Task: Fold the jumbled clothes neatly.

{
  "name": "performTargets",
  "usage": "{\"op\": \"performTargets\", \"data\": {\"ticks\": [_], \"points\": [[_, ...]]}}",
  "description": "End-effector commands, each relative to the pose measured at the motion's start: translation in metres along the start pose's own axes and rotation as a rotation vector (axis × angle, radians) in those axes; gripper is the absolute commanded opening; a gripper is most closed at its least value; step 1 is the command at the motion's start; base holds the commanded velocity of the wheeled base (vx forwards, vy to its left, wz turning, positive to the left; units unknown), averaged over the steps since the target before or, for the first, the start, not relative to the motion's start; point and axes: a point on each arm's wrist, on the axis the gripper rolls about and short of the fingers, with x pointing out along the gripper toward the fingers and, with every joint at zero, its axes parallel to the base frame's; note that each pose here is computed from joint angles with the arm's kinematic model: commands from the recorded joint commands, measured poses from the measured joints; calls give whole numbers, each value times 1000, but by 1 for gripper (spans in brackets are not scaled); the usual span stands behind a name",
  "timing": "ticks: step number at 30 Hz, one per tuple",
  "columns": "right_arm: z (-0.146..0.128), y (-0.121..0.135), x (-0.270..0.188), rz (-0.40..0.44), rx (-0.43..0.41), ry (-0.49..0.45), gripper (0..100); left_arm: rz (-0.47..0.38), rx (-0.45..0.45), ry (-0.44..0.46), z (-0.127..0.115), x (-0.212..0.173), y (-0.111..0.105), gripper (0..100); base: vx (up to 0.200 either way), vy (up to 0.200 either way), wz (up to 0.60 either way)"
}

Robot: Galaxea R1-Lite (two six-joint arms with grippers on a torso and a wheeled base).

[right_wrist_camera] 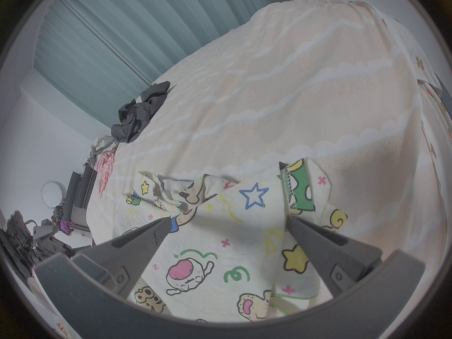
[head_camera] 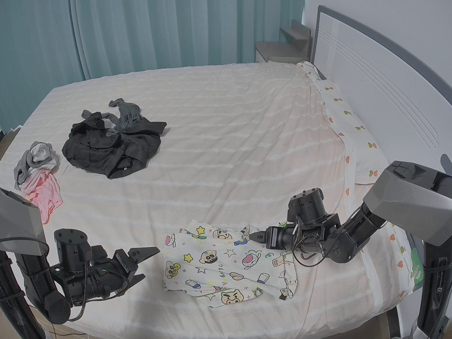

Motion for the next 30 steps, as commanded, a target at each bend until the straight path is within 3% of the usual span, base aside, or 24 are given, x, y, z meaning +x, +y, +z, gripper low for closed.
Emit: {"op": "performTargets", "data": {"ticks": [1,9,10,15,19,26,30], "points": [[3,-2,1,-2,5,-5,100,8,-2,5,-1,-1,1,100,0,0,0],[-2,-6,21,-8,8,12,100,14,-3,9,-2,-1,3,100,0,0,0],[0,-5,22,-3,16,6,0,14,-3,9,-2,-1,3,100,0,0,0],[6,-4,19,17,37,-7,0,13,-3,8,-2,0,2,100,0,0,0],[17,-6,6,28,143,-36,0,14,-3,9,-2,0,3,100,0,0,0],[30,-21,-3,13,181,-68,0,14,-3,9,-2,0,3,100,0,0,0],[35,-27,-7,36,189,-133,0,14,-3,9,-2,0,3,100,0,0,0]]}}
